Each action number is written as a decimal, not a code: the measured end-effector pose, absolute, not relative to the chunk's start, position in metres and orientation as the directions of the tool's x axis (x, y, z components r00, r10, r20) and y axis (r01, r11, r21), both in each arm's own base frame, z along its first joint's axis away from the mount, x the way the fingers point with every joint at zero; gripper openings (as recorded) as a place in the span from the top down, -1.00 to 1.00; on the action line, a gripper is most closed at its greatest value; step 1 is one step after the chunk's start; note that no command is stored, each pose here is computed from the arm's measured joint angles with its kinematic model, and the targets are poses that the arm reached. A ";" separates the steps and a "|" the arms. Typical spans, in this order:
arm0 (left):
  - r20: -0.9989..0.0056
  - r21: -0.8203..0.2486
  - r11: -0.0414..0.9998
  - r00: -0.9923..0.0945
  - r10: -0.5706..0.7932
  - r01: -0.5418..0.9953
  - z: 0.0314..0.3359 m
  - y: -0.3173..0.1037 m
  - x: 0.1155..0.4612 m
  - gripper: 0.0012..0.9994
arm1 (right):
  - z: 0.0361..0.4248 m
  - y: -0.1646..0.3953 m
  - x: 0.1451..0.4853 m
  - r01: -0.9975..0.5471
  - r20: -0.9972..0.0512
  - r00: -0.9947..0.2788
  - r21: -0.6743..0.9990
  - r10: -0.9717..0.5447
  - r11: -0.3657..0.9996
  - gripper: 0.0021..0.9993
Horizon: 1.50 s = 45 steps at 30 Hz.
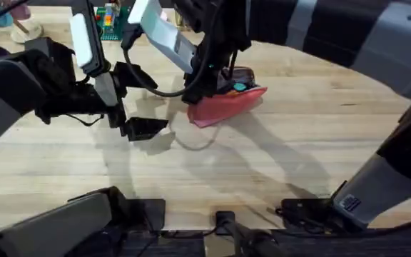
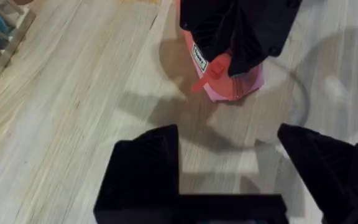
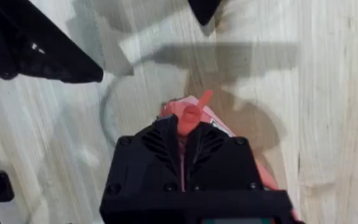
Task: Unzip the bag, pick up the pens from the table one at a time and place them inside, then zip the bag closed.
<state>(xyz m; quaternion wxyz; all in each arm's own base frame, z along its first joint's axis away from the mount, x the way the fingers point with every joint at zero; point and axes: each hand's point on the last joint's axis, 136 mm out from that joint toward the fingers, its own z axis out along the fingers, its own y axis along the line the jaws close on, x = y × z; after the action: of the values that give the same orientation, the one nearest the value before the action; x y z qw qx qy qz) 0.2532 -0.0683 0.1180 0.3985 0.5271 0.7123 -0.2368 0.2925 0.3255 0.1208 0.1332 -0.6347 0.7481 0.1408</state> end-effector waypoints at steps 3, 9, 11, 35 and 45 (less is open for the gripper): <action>-0.817 0.083 0.332 -0.127 0.562 0.940 0.118 -0.068 0.253 -0.99 | 0.127 0.323 0.294 -0.986 -0.388 -0.162 0.033 -0.908 0.162 0.94; -0.817 0.083 0.332 -0.127 0.562 0.940 0.118 -0.068 0.253 -0.99 | 0.147 0.317 0.299 -0.984 -0.417 -0.159 -0.006 -0.895 0.178 0.94; -0.817 0.082 0.332 -0.127 0.562 0.940 0.118 -0.068 0.253 -0.99 | 0.148 0.316 0.300 -0.983 -0.419 -0.161 -0.008 -0.894 0.181 0.94; -0.932 -0.130 0.340 -0.232 0.279 0.931 0.105 -0.084 0.276 -0.99 | 0.148 0.313 0.303 -0.982 -0.420 -0.170 -0.007 -0.892 0.191 0.94; -0.956 -0.109 0.232 -0.166 0.243 0.967 0.095 -0.114 0.280 -0.99 | 0.148 0.313 0.303 -0.982 -0.420 -0.170 -0.008 -0.891 0.191 0.94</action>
<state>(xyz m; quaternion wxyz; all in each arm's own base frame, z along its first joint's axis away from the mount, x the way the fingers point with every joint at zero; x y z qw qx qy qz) 0.2800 -0.1140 0.0954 0.4450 0.4679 0.6464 -0.4064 0.3034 0.3131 0.1485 0.1686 -0.6218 0.7530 0.1338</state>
